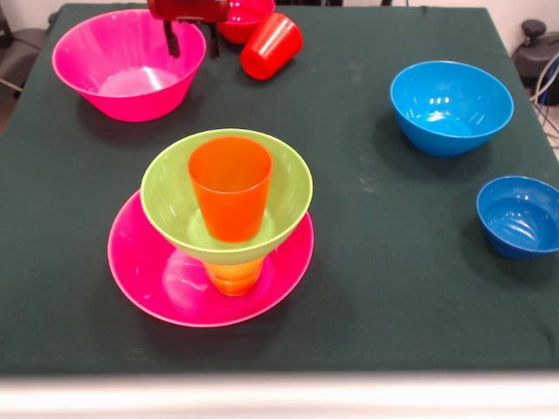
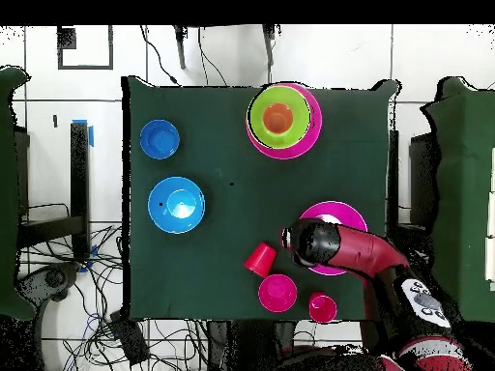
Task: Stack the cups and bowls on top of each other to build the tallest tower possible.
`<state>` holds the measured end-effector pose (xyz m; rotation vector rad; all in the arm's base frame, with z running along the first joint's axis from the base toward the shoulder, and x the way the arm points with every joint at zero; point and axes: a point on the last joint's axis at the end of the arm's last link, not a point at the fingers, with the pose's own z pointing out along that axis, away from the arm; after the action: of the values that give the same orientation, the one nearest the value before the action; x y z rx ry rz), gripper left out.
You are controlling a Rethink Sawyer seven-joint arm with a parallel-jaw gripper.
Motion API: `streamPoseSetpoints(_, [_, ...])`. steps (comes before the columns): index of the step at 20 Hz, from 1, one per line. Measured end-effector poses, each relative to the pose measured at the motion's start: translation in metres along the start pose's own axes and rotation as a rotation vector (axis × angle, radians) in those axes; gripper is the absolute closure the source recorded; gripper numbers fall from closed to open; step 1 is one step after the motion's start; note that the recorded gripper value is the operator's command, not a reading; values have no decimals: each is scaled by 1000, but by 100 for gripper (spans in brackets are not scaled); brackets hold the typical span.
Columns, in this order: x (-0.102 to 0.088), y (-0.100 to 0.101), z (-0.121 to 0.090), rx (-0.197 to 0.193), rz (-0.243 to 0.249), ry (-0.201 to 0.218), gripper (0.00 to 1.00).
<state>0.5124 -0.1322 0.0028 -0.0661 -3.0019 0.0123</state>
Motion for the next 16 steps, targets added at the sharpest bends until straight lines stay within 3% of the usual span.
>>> streamPoseSetpoints(9, [9, -2, 33, 11, 7, -30, 0])
streamPoseSetpoints(10, [13, 1, 44, 6, 7, -30, 100])
streamPoseSetpoints(16, [9, -5, 39, 23, 11, -56, 100])
